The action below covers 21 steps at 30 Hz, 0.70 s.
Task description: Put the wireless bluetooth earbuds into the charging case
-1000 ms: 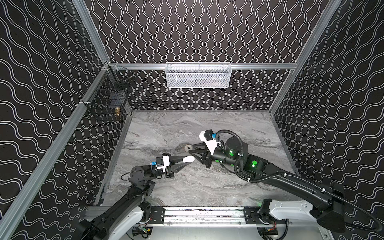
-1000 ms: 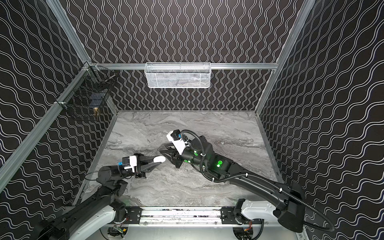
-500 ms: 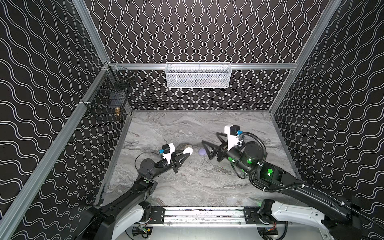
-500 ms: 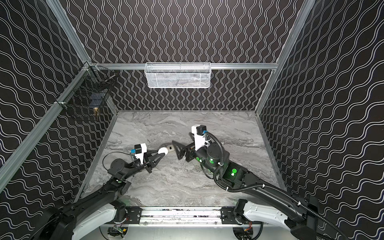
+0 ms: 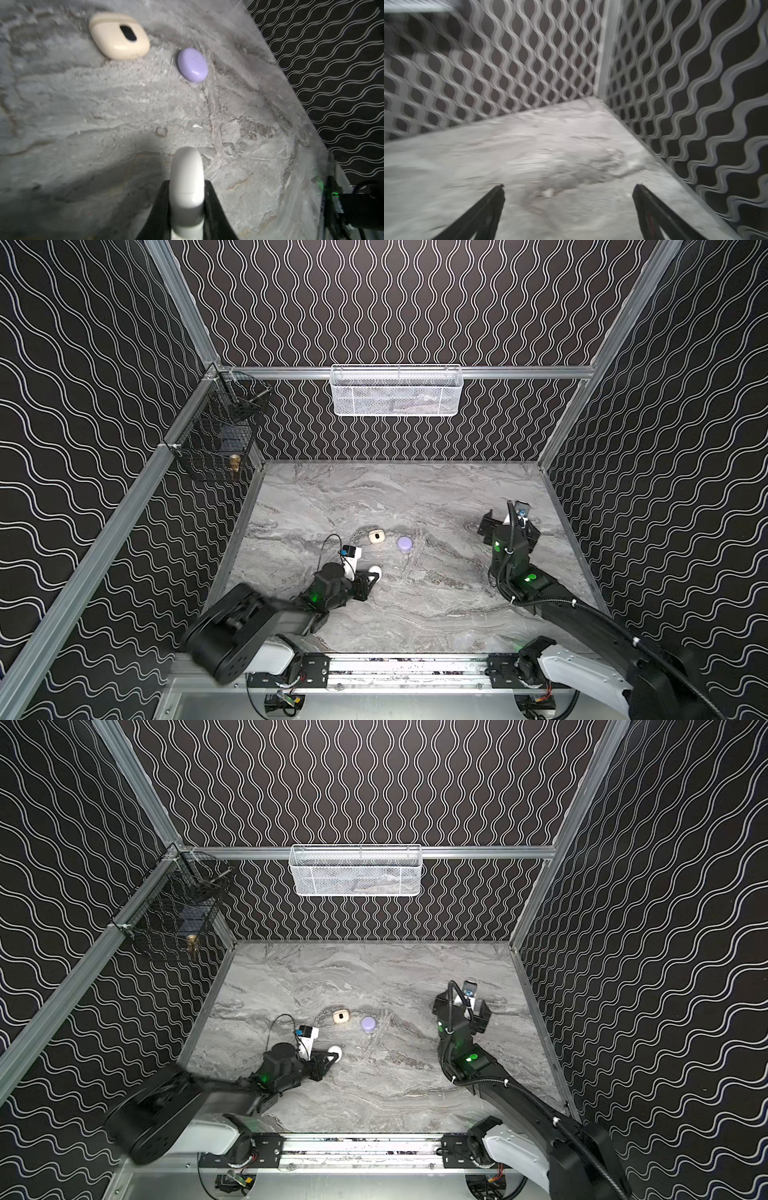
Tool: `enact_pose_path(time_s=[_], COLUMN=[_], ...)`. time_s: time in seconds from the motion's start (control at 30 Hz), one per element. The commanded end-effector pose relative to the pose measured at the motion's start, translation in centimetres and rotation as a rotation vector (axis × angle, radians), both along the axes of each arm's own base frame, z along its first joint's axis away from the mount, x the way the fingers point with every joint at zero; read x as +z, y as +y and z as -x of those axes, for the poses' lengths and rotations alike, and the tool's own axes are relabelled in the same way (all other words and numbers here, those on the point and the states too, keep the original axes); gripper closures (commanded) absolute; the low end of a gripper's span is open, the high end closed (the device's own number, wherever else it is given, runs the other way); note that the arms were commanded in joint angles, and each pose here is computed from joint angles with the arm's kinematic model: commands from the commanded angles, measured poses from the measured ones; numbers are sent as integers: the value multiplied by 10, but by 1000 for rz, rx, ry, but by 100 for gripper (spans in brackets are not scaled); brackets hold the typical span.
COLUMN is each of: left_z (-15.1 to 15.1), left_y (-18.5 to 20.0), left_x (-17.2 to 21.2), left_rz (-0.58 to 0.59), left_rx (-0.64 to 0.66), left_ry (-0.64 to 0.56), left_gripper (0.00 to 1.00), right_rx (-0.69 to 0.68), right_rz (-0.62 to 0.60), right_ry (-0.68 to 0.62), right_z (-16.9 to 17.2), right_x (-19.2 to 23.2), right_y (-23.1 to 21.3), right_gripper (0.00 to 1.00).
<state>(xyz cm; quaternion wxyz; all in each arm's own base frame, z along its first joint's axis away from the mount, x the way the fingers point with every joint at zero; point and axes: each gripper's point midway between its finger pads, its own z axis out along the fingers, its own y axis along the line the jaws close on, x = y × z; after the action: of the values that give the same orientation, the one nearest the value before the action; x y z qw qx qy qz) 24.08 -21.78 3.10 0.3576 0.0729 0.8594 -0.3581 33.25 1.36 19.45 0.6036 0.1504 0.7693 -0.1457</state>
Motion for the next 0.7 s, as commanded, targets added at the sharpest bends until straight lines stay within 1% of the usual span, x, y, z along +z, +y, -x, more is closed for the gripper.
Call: enact_pose_path(time_s=[0.0, 0.03, 0.07, 0.13, 0.17, 0.2, 0.23, 0.3, 0.37, 0.4, 0.43, 0.47, 0.5, 0.53, 0.57, 0.6, 0.63, 0.67], left_z=[-13, -14, -16, -19, -21, -23, -26, -32, -39, -43, -48, -55, -62, -70, -75, -80, -84, -89], left_y=[-13, -14, -14, -15, -15, -15, -14, -8, 3, 11, 21, 35, 55, 78, 96, 111, 129, 150], left_x=[4, -5, -11, -22, -23, -23, -23, -19, -8, 0, 13, 26, 39, 60, 76, 96, 113, 122], left_rz=[51, 33, 24, 5, 0, -7, -26, -82, -141, -183, -225, -275, -357, -431, -497, -559, -607, -594], left_rx=[22, 28, 33, 38, 44, 51, 56, 83, 130, 164, 208, 274, 362, 463, 537, 584, 649, 723], left_ry=[-50, -38, -30, -22, -22, -24, -29, -41, -61, -73, -96, -125, -155, -213, -269, -360, -432, -441], left_gripper=[100, 100, 97, 72, 62, 33, 2, 2, 2, 1, 1, 1, 1, 1, 1, 1, 1, 1], right_rx=[37, 45, 61, 105, 140, 174, 182, 168, 162, 123, 112, 159, 189, 213, 227, 235, 248, 243], right_rz=[37, 65, 89, 95, 91, 94, 129, 174, 136, 121, 67, 12, -55, -88, -60, -41, -58, -75], right_ry=[-2, 15, 17, -18, -46, -79, -120, -166, -167, -187, -176, -148, -122, -123, -211, -240, -179, -121], right_z=[-11, -12, -13, -13, -13, -14, -16, -18, -26, -27, -28, -30, -29, -27, -25, -22, -25, -30], right_x=[-17, -28, -34, -45, -48, -50, -45, -39, -48, -46, -50, -58, -66, -75, -62, -57, -65, -71], right_y=[-9, -11, -12, -10, -8, -7, -10, -12, -19, -29, -37, -38, -44, -49, -49, -48, -45, -44], right_gripper=[1, 1, 1, 1, 1, 1, 1, 1, 1, 1, 1, 1, 1, 1, 1, 1, 1, 0])
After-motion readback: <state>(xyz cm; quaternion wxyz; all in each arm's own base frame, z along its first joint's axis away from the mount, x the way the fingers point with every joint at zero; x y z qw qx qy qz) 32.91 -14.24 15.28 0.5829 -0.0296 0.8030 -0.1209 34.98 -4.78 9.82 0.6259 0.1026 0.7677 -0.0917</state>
